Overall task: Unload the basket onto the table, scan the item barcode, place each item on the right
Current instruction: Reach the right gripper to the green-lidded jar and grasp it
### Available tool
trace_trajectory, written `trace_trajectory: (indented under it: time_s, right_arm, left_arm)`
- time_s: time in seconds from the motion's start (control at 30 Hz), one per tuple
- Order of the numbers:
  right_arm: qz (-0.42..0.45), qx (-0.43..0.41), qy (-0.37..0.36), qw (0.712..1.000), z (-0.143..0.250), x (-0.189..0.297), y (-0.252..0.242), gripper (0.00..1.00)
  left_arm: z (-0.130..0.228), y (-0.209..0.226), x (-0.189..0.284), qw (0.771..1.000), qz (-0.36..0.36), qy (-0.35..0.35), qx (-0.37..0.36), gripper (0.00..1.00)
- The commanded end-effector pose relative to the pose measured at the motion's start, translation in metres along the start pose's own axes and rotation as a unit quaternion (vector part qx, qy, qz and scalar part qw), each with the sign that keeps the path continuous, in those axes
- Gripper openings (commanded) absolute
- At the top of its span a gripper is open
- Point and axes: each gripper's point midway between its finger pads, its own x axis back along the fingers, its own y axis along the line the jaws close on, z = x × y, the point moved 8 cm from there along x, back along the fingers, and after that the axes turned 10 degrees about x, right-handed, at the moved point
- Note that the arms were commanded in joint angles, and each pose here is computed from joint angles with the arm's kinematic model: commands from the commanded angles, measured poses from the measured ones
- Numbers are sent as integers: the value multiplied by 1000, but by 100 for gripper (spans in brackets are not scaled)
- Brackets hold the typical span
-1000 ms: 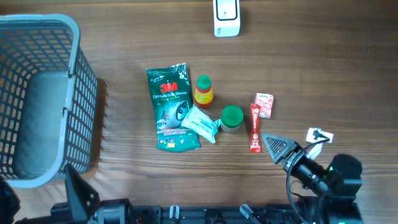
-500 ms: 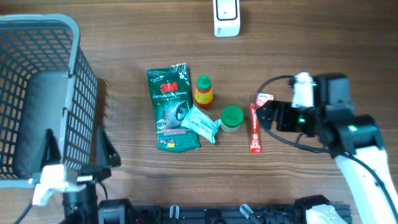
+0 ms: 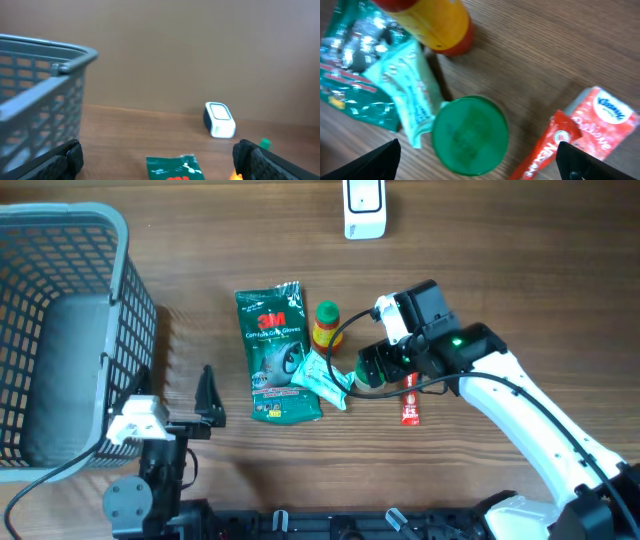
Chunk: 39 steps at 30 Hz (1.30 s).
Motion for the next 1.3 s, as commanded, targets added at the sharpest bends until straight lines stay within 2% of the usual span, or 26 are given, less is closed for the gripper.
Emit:
trace_trajectory:
  time_s: [0.0,0.3,0.57,0.63,0.8,0.97,1.03,1.1,1.27]
  right_arm:
    - [25,23,10,999,-4,-6,-5,100]
    - [15,37,55,998,3,-33,-6,100]
    - [-24,112,64,991,1,-49,35,100]
    - [-6,118,67,991,1,-50,36,99]
    - [43,63,77,994,3,-49,28,99]
    - [25,-58,83,995,7,-49,33,100]
    - [19,-131,98,986,12,-48,35,100]
    - [47,-182,111,976,20,-48,31,100]
    - [54,-189,112,974,22,-50,30,100]
  left_arm:
    - [14,-11,-1,996,75,31,-32,100]
    - [51,4,-8,995,55,81,17,100]
    - [57,6,-9,995,52,89,19,100]
    - [59,7,-8,994,48,98,21,100]
    - [66,9,-7,992,41,117,25,100]
    - [67,10,-7,992,40,119,26,100]
    - [67,10,-7,992,40,119,26,100]
    - [67,10,-7,991,40,121,26,100]
    - [74,12,-5,989,32,142,31,100]
